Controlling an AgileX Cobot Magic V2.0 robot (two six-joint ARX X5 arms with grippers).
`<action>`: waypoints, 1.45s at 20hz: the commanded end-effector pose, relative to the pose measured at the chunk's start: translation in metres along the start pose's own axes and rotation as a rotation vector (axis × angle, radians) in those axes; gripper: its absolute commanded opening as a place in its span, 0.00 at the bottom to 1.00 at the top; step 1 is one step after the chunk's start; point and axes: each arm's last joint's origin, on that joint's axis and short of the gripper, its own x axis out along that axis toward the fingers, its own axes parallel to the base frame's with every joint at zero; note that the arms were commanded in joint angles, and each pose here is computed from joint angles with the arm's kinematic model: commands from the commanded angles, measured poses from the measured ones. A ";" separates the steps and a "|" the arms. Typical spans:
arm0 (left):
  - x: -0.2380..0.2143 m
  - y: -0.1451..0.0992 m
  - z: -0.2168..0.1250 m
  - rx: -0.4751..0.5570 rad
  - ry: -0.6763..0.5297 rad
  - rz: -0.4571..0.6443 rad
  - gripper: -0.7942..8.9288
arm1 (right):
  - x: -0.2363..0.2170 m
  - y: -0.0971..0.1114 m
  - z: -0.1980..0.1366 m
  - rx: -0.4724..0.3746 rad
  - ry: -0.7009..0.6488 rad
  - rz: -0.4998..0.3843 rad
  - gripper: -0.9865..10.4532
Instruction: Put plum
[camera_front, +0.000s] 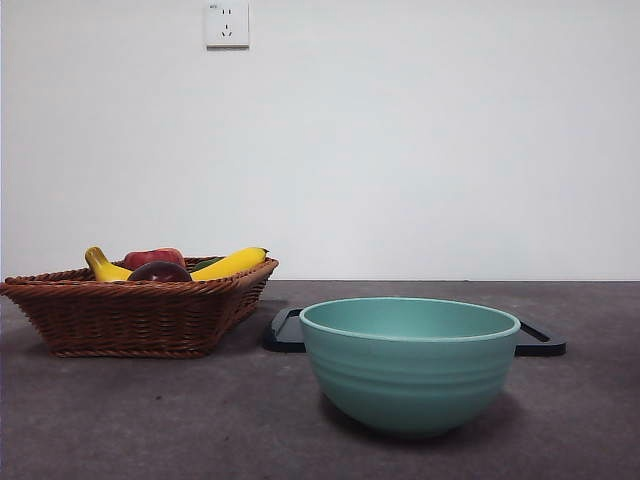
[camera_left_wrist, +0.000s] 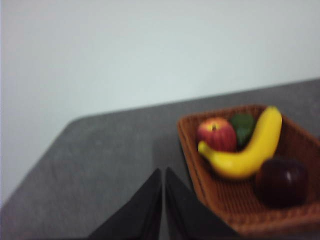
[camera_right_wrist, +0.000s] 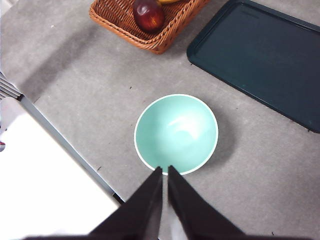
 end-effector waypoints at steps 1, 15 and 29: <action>0.001 -0.002 -0.013 0.002 0.018 0.002 0.09 | -0.002 0.002 0.004 -0.015 -0.016 0.007 0.09; -0.001 -0.006 -0.040 -0.020 0.161 -0.021 0.09 | -0.002 0.002 0.004 -0.015 -0.017 0.007 0.09; -0.001 -0.006 -0.040 -0.020 0.161 -0.021 0.09 | -0.002 0.002 0.004 -0.015 -0.017 0.007 0.09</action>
